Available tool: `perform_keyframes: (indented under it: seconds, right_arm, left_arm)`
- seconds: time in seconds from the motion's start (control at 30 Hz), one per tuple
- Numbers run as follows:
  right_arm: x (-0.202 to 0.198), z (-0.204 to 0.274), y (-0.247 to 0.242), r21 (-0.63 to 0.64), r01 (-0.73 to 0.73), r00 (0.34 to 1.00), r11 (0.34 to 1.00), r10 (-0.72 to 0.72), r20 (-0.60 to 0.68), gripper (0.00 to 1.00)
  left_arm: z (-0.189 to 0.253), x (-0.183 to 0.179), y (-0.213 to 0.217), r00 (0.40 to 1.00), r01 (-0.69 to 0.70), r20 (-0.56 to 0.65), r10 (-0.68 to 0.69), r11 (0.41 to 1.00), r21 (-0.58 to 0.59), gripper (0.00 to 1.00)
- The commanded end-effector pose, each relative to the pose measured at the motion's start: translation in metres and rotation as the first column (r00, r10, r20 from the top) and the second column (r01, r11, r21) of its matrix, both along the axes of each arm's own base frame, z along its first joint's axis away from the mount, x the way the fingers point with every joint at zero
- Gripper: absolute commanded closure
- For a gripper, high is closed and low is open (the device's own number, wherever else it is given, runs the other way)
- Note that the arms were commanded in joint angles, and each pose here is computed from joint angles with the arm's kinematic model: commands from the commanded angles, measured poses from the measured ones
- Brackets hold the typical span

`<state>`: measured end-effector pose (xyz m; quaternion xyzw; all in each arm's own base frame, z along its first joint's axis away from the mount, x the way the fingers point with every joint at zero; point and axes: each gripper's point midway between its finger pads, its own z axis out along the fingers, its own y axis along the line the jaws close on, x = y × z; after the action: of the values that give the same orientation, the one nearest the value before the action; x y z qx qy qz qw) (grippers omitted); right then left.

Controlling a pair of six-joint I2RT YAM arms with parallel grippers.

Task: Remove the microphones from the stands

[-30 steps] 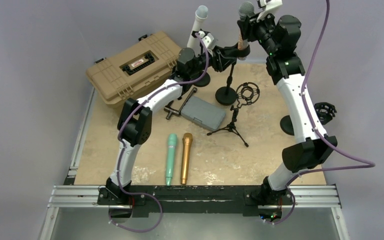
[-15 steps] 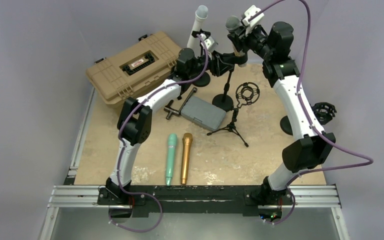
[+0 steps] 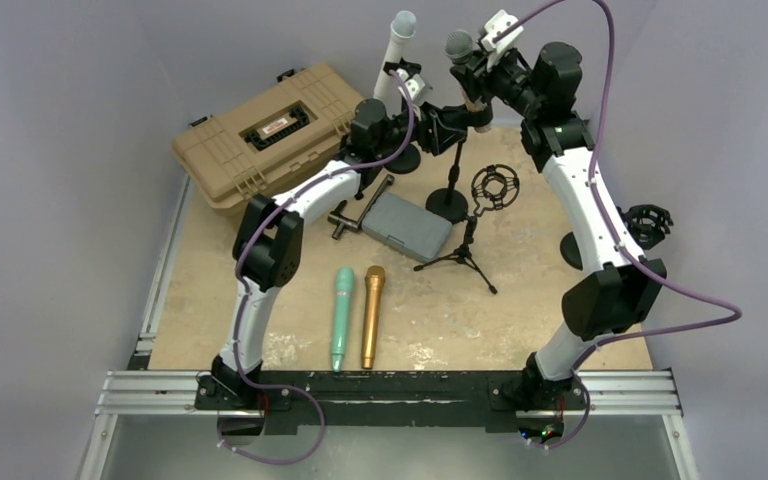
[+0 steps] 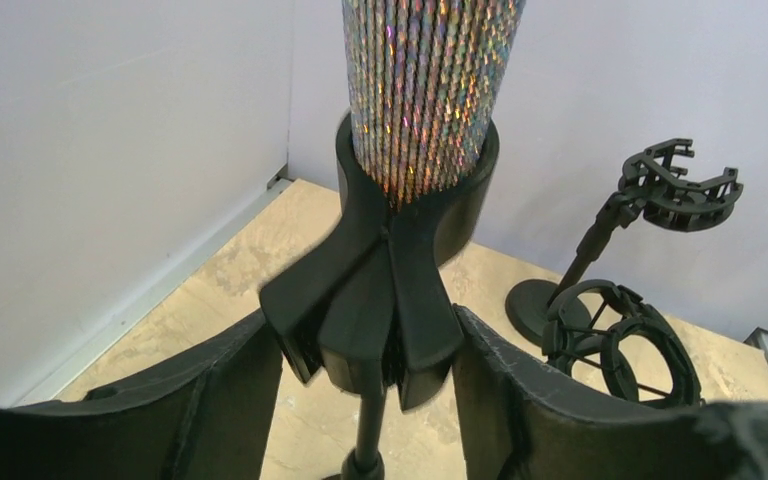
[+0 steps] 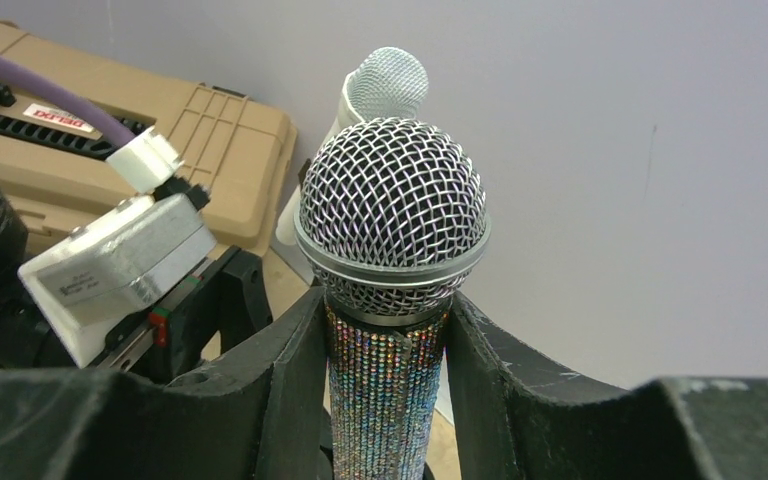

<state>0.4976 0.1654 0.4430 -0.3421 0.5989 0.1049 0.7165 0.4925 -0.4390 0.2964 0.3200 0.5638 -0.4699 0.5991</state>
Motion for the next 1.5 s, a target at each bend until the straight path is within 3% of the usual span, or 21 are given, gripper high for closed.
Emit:
perform_keyframes:
  seconds: [0.0,0.33,0.63,0.8,0.9,0.97,1.03,1.27,1.47]
  right_arm:
    - [0.002,0.029,-0.020,-0.023,0.080,0.989,0.997,-0.076,0.130,1.00]
    - [0.004,0.029,-0.018,-0.043,0.068,0.993,0.997,-0.063,0.104,1.00]
    - [0.003,0.034,-0.018,-0.025,0.067,0.993,0.997,-0.064,0.099,1.00]
    - [0.003,0.036,-0.017,-0.017,0.064,0.993,0.998,-0.062,0.099,1.00]
    - [0.003,0.035,-0.016,-0.012,0.057,0.994,0.998,-0.056,0.095,1.00]
    - [0.003,0.034,-0.015,-0.012,0.051,0.995,0.999,-0.050,0.091,1.00]
    - [0.003,0.033,-0.014,-0.012,0.049,0.995,0.999,-0.048,0.088,1.00]
    - [0.000,0.053,-0.019,0.005,0.073,0.988,0.997,-0.073,0.135,1.00]
    - [-0.015,0.118,-0.034,0.118,0.131,0.952,0.984,-0.158,0.263,1.00]
  left_arm:
    - [0.024,-0.004,0.010,0.999,-0.027,0.030,0.028,0.999,-0.023,0.32]
    - [0.044,-0.004,0.008,0.999,-0.006,0.051,0.010,0.997,-0.070,0.12]
    - [0.034,0.006,-0.003,0.999,-0.018,0.028,0.020,0.997,-0.079,0.15]
    - [0.025,0.010,-0.011,1.000,-0.009,0.018,0.010,0.998,-0.062,0.26]
    - [0.019,0.013,-0.012,1.000,-0.018,0.012,0.019,0.998,-0.057,0.40]
    - [0.021,0.013,-0.012,1.000,-0.019,0.019,0.020,0.998,-0.062,0.59]
    - [0.021,0.014,-0.012,1.000,-0.026,0.015,0.027,0.998,-0.053,0.98]
    - [0.017,0.004,-0.009,1.000,-0.014,0.015,0.014,1.000,-0.014,1.00]
    - [0.007,0.005,-0.007,1.000,-0.019,0.004,0.019,1.000,0.018,1.00]
